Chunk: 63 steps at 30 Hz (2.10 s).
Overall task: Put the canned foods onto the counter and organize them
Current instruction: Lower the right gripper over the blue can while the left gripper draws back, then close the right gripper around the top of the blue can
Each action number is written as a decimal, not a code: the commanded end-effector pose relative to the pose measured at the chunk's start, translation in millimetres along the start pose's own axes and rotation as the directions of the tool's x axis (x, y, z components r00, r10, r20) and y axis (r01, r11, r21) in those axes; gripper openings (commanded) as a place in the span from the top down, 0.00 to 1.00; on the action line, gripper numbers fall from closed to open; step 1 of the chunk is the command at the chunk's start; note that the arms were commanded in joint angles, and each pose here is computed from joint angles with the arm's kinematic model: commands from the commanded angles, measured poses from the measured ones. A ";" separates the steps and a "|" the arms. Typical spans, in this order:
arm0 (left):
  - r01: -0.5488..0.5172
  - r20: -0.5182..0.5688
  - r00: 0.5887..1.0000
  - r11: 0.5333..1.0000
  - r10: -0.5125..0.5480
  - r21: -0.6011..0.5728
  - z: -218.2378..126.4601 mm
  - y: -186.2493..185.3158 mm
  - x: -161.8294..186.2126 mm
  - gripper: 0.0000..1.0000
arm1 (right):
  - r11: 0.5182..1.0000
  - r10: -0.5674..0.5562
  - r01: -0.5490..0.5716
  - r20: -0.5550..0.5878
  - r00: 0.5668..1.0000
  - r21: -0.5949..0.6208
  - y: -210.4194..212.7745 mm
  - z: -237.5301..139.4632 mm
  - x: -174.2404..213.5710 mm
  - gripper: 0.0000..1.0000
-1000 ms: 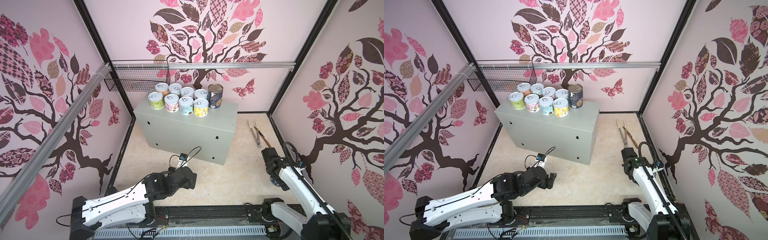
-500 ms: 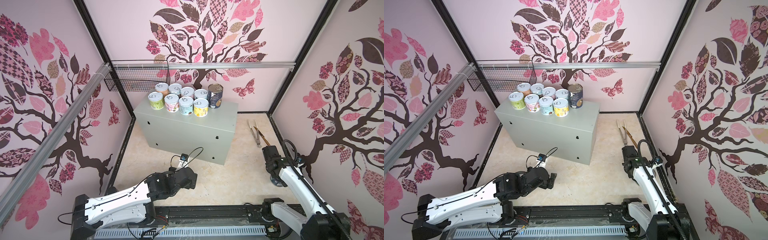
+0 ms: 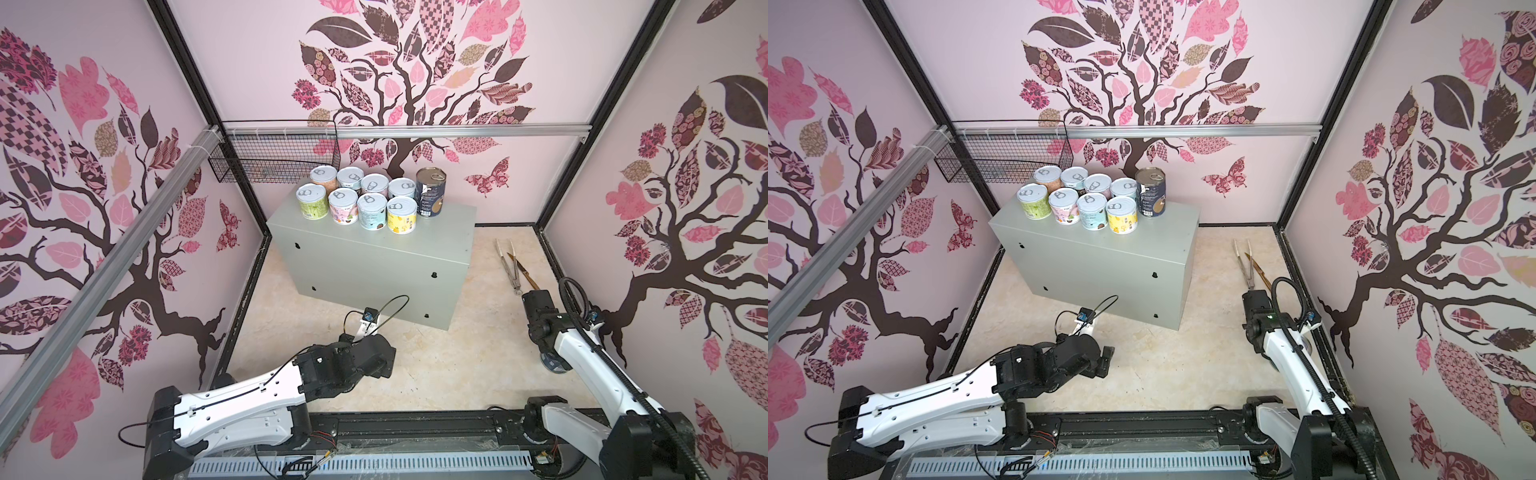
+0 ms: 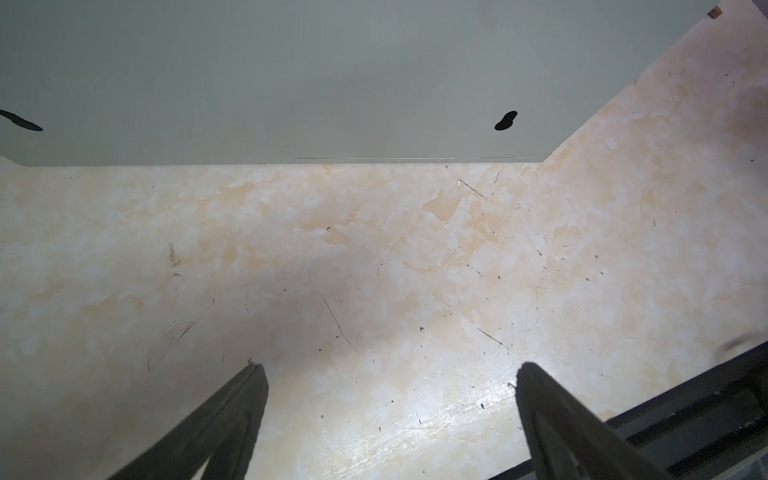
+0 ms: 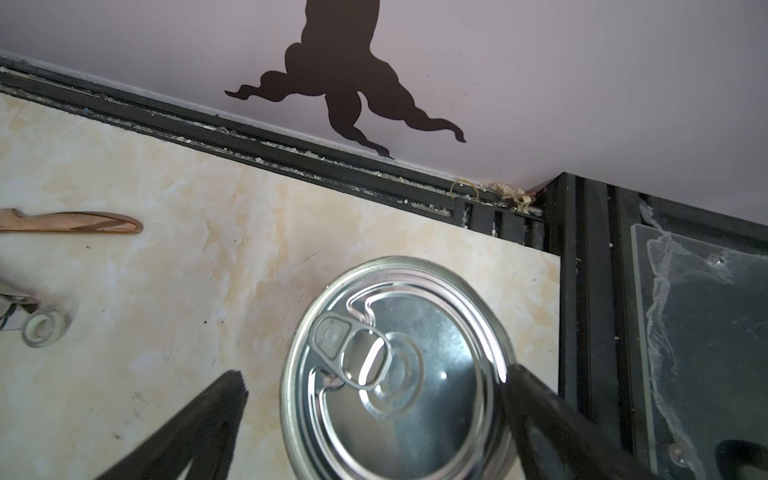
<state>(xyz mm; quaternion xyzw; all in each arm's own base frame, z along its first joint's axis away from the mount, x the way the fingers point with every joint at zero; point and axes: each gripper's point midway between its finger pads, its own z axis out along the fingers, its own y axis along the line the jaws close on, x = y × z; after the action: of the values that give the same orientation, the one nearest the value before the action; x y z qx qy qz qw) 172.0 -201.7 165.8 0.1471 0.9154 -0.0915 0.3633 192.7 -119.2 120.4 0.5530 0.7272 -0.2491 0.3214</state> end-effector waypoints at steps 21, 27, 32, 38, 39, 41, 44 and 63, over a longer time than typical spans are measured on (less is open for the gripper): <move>-0.023 0.018 1.000 1.000 0.023 0.002 1.6 -6.8 -7.9 0.03 | 0.999 0.025 -0.027 0.039 0.999 0.041 -14.8 -9.7 -20.7 0.00; -0.027 0.016 1.000 1.000 0.027 0.005 2.1 -8.6 -8.5 0.03 | 0.998 0.046 -0.047 0.035 0.998 0.033 -20.3 -13.2 -21.2 0.00; -0.027 0.013 1.000 1.000 0.027 0.004 3.6 -9.2 -7.6 0.03 | 0.999 0.046 -0.046 -0.003 0.999 0.017 -21.3 -4.0 -3.0 0.00; -0.020 0.008 1.000 1.000 0.020 0.001 3.7 -6.5 -4.4 0.03 | 0.999 0.022 -0.021 -0.026 0.999 0.034 -19.3 8.6 13.1 0.00; -0.019 0.010 1.000 1.000 0.019 0.001 3.2 -5.9 -4.4 0.03 | 0.999 0.019 -0.018 -0.029 0.999 0.037 -18.9 9.7 14.7 0.00; -0.019 0.008 1.000 1.000 0.019 -0.003 3.4 -4.9 -3.6 0.03 | 0.999 0.015 -0.013 -0.029 0.999 0.042 -18.0 11.5 15.7 0.00; -0.016 0.011 1.000 1.000 0.017 -0.006 3.3 -4.0 -3.9 0.03 | 0.999 0.008 -0.007 -0.016 1.000 0.040 -15.6 12.4 13.7 0.00; -0.025 0.000 1.000 1.000 0.025 -0.012 15.0 -8.2 2.3 0.02 | 0.995 0.005 -0.007 0.017 1.000 0.101 -16.0 29.8 10.9 0.02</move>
<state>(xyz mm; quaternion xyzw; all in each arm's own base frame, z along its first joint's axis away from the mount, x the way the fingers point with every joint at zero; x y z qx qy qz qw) 176.0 -211.5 156.9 0.1599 0.9155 -0.0805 0.3602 181.5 -133.8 90.7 0.5700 0.7154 -0.2766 0.2946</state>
